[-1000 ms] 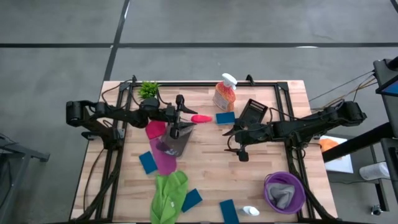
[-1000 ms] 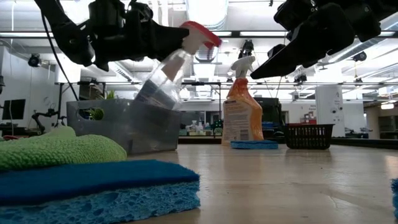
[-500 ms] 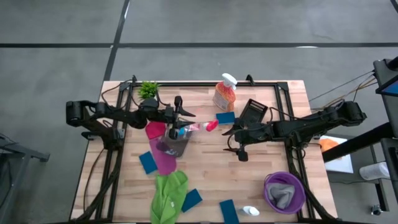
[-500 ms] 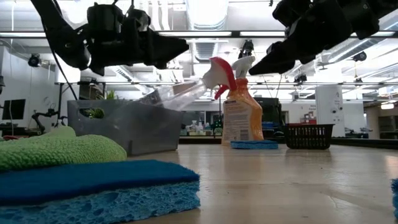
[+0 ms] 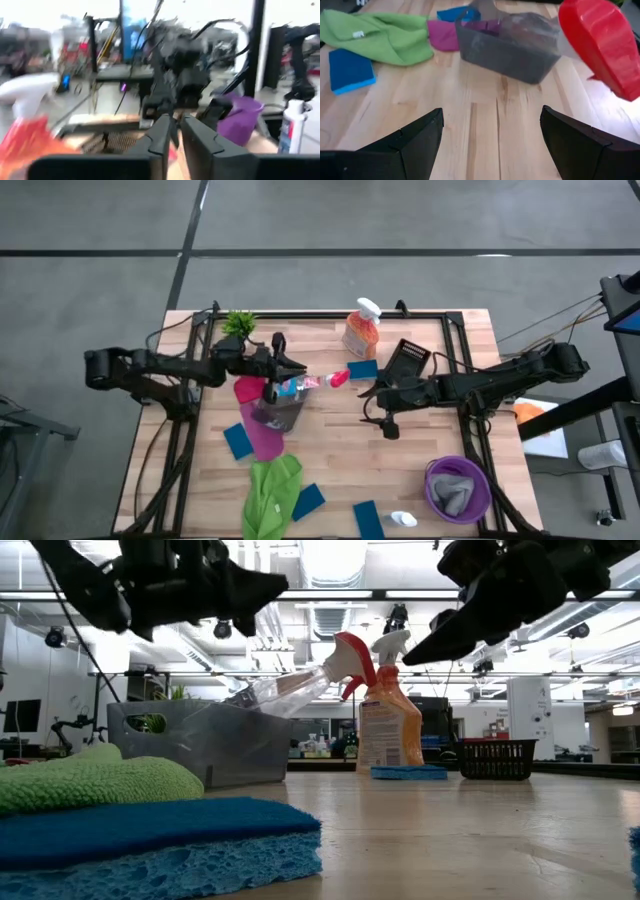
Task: Pick & Place Kitchen Items
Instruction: Put the transparent spray bottle into the gray bin
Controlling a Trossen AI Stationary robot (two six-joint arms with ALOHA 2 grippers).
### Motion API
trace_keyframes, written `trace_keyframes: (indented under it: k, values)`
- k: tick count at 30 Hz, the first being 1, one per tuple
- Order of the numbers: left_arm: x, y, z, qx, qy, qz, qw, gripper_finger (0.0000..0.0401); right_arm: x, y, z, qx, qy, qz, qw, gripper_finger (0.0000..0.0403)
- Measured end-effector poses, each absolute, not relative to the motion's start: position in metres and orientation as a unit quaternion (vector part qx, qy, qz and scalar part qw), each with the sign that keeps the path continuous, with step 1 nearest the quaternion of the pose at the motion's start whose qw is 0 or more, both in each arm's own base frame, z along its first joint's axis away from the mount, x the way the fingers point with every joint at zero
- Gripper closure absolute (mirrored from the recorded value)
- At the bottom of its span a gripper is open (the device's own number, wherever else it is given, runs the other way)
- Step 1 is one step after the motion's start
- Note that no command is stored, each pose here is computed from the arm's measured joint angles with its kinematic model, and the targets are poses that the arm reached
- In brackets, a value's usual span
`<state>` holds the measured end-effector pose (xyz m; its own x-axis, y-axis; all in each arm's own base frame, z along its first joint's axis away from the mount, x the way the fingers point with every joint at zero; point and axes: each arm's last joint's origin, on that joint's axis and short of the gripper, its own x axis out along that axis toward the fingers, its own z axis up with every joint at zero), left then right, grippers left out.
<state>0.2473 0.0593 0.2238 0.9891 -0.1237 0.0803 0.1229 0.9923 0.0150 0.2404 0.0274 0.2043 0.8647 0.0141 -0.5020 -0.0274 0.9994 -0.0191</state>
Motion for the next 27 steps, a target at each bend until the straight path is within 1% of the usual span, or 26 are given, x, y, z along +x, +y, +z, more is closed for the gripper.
trace_keyframes:
  k: [2, 4, 9, 14, 17, 21, 27]
  values:
    - [0.243, 0.055, 0.223, 0.004, 0.009, -0.033, 0.999, 0.0384, 0.24, 0.027, 0.203, -0.012, 0.267, 0.01, 0.964, 0.0078]
    - [0.237, 0.049, 0.223, 0.009, 0.057, 0.0, 0.998, 0.0395, 0.239, 0.027, 0.202, -0.013, 0.273, 0.009, 0.962, 0.0078]
    - [0.219, 0.03, 0.233, -0.001, 0.153, 0.067, 0.986, 0.0398, 0.238, 0.027, 0.2, -0.015, 0.282, 0.008, 0.959, 0.0078]
    - [0.201, 0.012, 0.245, -0.058, 0.244, 0.088, 0.964, 0.0399, 0.238, 0.026, 0.2, -0.01, 0.279, -0.011, 0.96, 0.0078]
    - [0.193, 0.004, 0.242, -0.106, 0.313, 0.11, 0.937, 0.0399, 0.241, 0.025, 0.198, -0.015, 0.279, -0.039, 0.959, 0.0078]
    - [0.185, 0.001, 0.229, -0.149, 0.392, 0.164, 0.893, 0.04, 0.248, 0.023, 0.187, -0.019, 0.297, -0.051, 0.953, 0.0078]
    - [0.173, 0.001, 0.214, -0.196, 0.462, 0.221, 0.836, 0.04, 0.265, 0.023, 0.176, -0.025, 0.324, -0.054, 0.944, 0.0078]
